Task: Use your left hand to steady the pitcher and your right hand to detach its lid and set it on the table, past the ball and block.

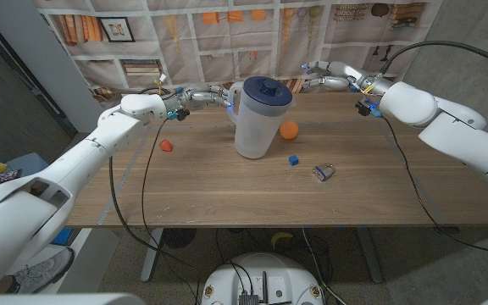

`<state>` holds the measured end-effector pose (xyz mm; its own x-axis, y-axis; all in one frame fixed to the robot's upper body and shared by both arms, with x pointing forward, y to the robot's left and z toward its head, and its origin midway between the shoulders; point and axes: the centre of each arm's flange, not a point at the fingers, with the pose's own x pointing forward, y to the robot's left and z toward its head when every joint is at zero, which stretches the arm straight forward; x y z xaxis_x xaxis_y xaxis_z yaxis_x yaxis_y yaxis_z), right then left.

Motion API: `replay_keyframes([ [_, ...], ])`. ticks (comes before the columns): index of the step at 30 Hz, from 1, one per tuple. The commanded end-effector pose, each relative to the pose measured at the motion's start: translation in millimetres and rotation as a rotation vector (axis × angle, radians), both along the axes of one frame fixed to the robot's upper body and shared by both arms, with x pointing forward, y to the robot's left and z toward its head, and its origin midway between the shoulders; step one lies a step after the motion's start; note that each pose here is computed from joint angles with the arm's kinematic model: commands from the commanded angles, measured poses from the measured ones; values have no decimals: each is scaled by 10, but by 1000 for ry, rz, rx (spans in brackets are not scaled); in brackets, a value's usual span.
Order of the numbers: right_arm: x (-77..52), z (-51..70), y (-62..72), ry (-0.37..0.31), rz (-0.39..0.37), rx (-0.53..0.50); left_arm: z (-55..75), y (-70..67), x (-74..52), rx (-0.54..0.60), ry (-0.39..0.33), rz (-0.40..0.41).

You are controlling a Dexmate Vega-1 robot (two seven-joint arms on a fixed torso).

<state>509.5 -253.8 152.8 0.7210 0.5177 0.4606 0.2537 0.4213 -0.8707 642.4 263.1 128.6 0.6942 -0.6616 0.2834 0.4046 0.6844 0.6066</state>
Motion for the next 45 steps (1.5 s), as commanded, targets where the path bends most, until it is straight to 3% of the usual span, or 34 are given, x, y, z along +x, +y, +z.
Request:
replay_keyframes([
  [1, -111, 193, 189, -36, 19, -130, -12, 10, -44, 6, 5, 4],
  [23, -132, 551, 464, -29, 33, -299, 89, -39, -35, 31, -1, -9],
  [45, -49, 694, 692, 18, 30, -417, 159, -89, 5, 64, 0, -28],
])
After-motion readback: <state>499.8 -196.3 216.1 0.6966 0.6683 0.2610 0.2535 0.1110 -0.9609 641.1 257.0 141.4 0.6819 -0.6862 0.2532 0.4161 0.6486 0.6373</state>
